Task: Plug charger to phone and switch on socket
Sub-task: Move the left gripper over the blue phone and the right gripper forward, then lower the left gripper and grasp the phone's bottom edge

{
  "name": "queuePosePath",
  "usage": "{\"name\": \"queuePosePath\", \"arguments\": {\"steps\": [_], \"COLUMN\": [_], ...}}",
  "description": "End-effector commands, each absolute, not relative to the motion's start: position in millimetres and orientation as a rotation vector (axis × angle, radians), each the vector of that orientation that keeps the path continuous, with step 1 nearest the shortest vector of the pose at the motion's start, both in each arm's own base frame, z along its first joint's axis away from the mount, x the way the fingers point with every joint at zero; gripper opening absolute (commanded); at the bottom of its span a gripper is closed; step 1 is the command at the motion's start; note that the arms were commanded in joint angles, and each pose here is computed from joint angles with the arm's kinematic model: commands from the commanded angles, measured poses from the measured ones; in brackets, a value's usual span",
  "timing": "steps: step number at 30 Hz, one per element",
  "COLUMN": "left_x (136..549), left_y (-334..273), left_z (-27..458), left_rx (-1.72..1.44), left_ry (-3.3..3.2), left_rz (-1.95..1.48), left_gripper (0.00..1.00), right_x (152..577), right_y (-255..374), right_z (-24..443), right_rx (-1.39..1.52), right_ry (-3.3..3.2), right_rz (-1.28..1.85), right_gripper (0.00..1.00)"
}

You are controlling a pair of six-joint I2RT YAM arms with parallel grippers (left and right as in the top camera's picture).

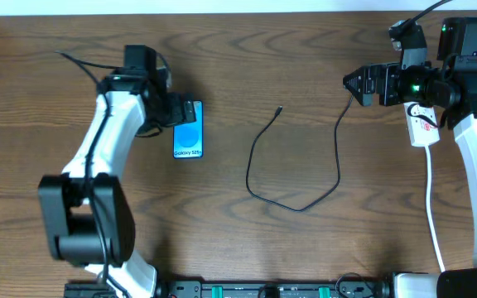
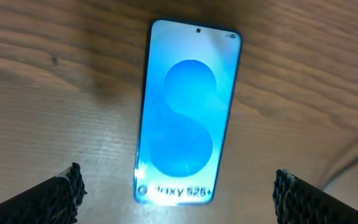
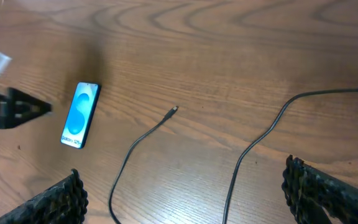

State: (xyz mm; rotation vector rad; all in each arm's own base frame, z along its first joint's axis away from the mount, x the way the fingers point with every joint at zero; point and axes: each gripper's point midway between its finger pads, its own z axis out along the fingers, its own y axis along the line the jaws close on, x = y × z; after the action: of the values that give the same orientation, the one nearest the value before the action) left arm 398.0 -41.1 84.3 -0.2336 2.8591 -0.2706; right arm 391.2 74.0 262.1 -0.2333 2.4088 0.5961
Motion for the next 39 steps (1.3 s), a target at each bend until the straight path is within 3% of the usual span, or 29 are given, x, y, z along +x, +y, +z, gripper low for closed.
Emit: {"name": "queuePosePath", "arguments": {"steps": [1,13,39], "left_x": [405.5,409.0,407.2], "left_y": [-42.8,-61.6,-64.8], "left_z": [70.6,14.8,-8.6], "left_rx": [-0.28,-0.248,-0.207], "left_ry": [2.873,2.96,2.957], "left_rz": [-0.213,-0.175,-0.077], "left_gripper": [0.98,0.98,0.98], "right_x": [389.4,388.6,384.6], "right_y": [79.1,79.2,79.2], "right_z": [270.0,269.4,266.2], "right_rx": [-0.274,-0.273,-0.266], "right_ry": [2.387,2.391,2.414], "right_rz": [0.611,0.612,0.619], "right_gripper": [0.99,0.96,0.99]}}
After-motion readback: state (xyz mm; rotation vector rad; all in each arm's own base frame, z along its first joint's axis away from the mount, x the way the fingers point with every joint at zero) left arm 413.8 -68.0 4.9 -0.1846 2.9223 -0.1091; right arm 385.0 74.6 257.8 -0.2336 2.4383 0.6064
